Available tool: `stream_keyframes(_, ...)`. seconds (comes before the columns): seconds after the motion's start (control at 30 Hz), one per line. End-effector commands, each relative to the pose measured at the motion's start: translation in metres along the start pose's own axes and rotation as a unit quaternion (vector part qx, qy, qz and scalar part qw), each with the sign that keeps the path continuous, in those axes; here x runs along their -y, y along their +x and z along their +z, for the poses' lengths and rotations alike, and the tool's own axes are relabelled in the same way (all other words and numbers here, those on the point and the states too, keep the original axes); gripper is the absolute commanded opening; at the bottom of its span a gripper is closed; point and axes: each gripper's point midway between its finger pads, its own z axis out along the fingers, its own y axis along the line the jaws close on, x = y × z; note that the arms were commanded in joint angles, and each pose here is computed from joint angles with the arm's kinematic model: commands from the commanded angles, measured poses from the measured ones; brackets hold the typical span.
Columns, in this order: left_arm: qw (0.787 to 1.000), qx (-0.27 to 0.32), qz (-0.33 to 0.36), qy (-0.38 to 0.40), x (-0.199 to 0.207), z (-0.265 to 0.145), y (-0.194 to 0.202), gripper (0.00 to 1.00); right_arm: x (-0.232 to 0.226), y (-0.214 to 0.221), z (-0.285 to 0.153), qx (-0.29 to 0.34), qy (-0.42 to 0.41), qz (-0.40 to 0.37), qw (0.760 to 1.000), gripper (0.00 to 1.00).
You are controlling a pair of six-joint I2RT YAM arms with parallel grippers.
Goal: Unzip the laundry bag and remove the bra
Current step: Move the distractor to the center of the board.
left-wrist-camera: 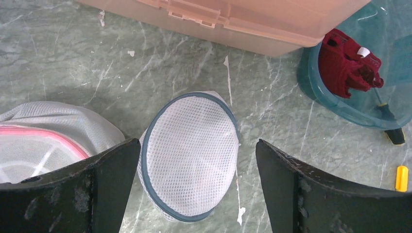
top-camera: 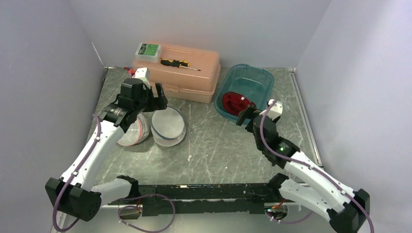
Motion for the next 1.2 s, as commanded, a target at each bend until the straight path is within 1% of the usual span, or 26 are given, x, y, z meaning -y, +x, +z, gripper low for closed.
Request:
stream_keyframes(0.0, 0.999, 0.047, -0.013, 0.019, 0.009, -0.017, -0.018, 0.94, -0.035, -0.016, -0.022, 0.035, -0.144, -0.001, 0.989, 1.00)
stream_keyframes(0.07, 0.998, 0.058, -0.022, -0.001, 0.002, -0.020, -0.019, 0.94, -0.039, -0.019, -0.030, 0.051, -0.179, 0.004, 0.982, 1.00)
stream_keyframes(0.13, 0.997, 0.062, -0.043, -0.030, -0.009, -0.025, -0.017, 0.94, -0.035, -0.023, -0.034, 0.067, -0.183, 0.023, 0.980, 1.00)
stream_keyframes(0.23, 0.994, 0.060, -0.067, -0.058, -0.022, -0.035, -0.004, 0.94, -0.038, -0.023, -0.039, 0.059, -0.196, 0.002, 0.979, 1.00)
stream_keyframes(0.3, 0.993, 0.064, -0.075, -0.066, -0.029, -0.042, 0.004, 0.94, -0.041, -0.013, -0.036, 0.030, -0.196, -0.015, 0.980, 1.00)
stream_keyframes(0.37, 0.992, 0.068, -0.077, -0.074, -0.036, -0.048, 0.011, 0.94, -0.052, -0.003, -0.034, 0.006, -0.212, -0.020, 0.977, 1.00)
stream_keyframes(0.43, 0.991, 0.072, -0.075, -0.080, -0.040, -0.056, 0.012, 0.94, -0.073, 0.010, -0.036, -0.018, -0.263, -0.030, 0.964, 1.00)
stream_keyframes(0.5, 0.993, 0.063, -0.068, -0.076, -0.039, -0.060, 0.016, 0.94, -0.096, 0.027, -0.040, -0.053, -0.317, -0.030, 0.946, 1.00)
stream_keyframes(0.6, 0.995, 0.037, -0.063, -0.067, -0.036, -0.060, 0.025, 0.94, -0.118, 0.059, -0.033, -0.118, -0.347, -0.023, 0.930, 0.96)
stream_keyframes(0.67, 0.995, 0.025, -0.069, -0.067, -0.036, -0.059, 0.033, 0.94, -0.132, 0.076, -0.030, -0.154, -0.364, -0.014, 0.919, 0.92)
stream_keyframes(0.77, 0.996, 0.019, -0.076, -0.043, -0.029, -0.058, 0.041, 0.94, -0.160, 0.086, -0.035, -0.176, -0.401, -0.002, 0.899, 0.89)
stream_keyframes(0.9, 0.996, 0.012, -0.090, 0.003, -0.015, -0.055, 0.050, 0.94, -0.187, 0.093, -0.032, -0.189, -0.413, 0.001, 0.891, 0.88)
stream_keyframes(0.97, 0.995, -0.004, -0.098, 0.014, -0.011, -0.045, 0.060, 0.89, -0.189, 0.099, -0.025, -0.196, -0.404, 0.006, 0.893, 0.87)
stream_keyframes(1.03, 0.994, -0.032, -0.102, 0.017, -0.008, -0.033, 0.072, 0.78, -0.187, 0.106, -0.019, -0.202, -0.391, 0.010, 0.898, 0.86)
stream_keyframes(1.1, 0.993, -0.062, -0.102, 0.003, -0.010, -0.019, 0.081, 0.72, -0.181, 0.111, -0.015, -0.207, -0.378, 0.009, 0.903, 0.85)
stream_keyframes(1.17, 0.990, -0.096, -0.102, -0.022, -0.015, -0.007, 0.091, 0.69, -0.174, 0.112, -0.015, -0.205, -0.370, 0.004, 0.906, 0.84)
